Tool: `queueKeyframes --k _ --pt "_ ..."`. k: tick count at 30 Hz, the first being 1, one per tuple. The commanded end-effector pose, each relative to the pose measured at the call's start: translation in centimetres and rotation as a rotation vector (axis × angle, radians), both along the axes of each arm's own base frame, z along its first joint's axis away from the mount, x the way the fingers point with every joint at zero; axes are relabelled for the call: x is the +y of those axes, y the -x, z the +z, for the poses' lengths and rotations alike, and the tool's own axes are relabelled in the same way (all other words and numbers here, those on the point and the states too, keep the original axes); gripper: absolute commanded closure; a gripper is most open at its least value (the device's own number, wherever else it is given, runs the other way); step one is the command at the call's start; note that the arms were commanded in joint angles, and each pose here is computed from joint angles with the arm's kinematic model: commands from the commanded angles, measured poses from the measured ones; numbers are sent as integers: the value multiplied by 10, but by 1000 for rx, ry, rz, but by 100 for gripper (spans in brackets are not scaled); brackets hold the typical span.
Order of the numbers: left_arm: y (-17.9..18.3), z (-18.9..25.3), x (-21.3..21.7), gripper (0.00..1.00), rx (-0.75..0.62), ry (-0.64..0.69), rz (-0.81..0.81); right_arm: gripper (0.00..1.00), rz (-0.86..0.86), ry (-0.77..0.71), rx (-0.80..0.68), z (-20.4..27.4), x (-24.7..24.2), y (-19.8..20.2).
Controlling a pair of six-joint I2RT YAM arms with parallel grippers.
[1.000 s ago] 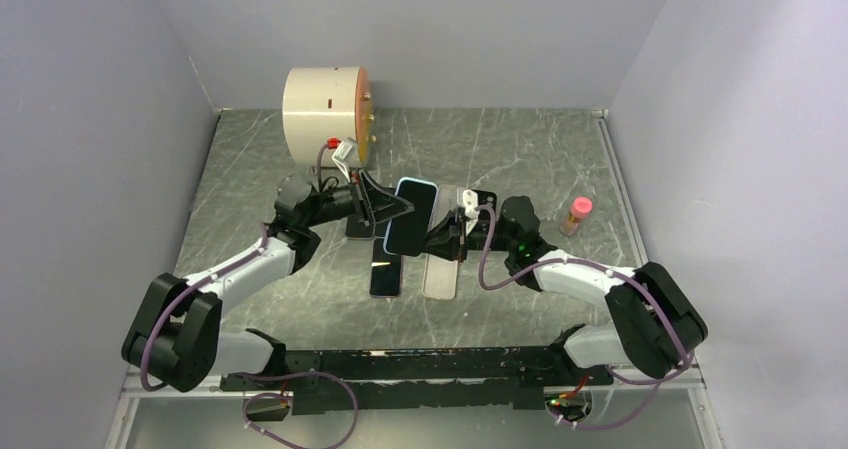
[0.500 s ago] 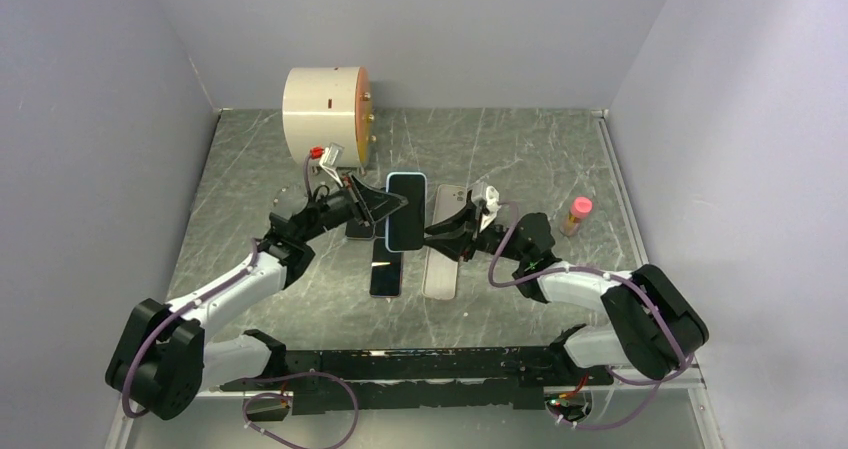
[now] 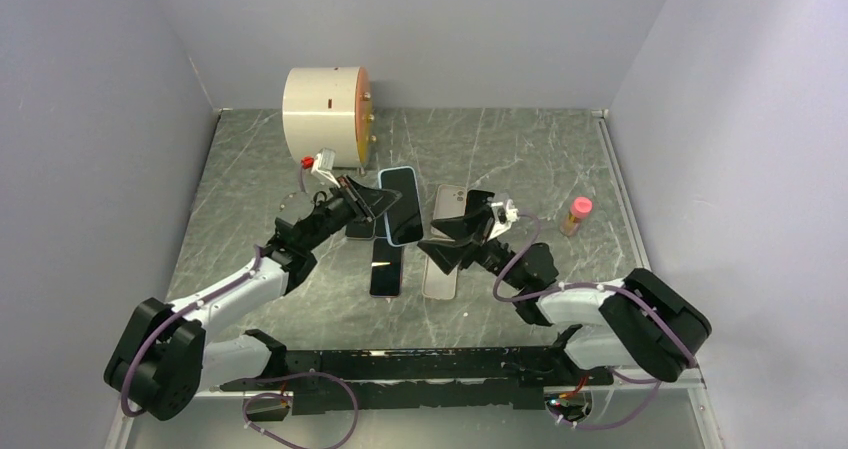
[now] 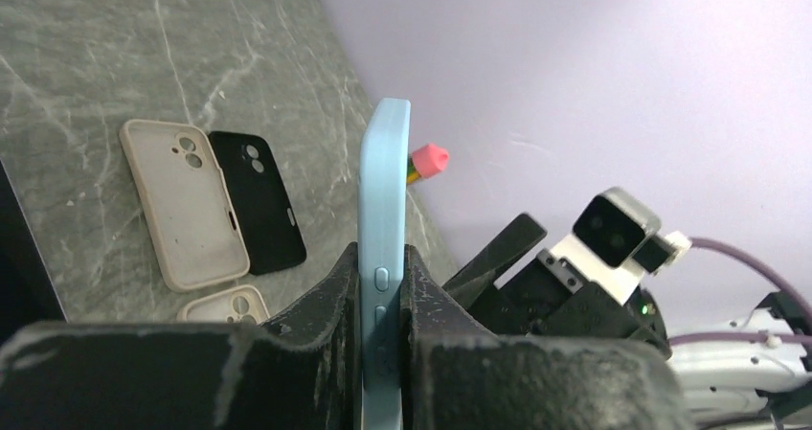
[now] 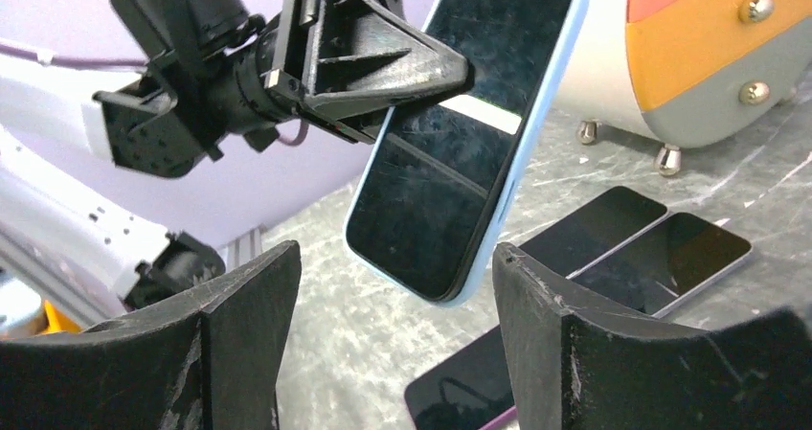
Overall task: Take the phone out of the phone case
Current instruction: Remove the phone case from the phone.
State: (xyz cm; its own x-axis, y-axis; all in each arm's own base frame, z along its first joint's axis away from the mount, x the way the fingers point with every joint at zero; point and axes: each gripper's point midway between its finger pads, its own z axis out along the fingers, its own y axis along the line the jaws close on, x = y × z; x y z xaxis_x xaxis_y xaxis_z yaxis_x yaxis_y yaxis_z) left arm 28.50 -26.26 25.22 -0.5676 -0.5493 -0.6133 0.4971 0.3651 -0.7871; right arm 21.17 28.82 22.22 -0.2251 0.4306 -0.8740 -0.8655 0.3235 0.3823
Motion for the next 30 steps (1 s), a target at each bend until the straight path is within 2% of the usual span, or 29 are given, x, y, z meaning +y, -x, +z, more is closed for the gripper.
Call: queueKeyframes --k 1,9,15,30 --pt "-3 60 11 98 -121 154 72 24 -105 -166 59 17 -9 -10" --pt "1 84 18 98 -157 239 90 23 -20 -238 115 19 13 -4" --pt "3 91 16 98 -164 303 65 23 18 -273 73 40 25 0" --pt "6 88 14 97 -162 354 52 23 56 -366 -32 91 26 9"
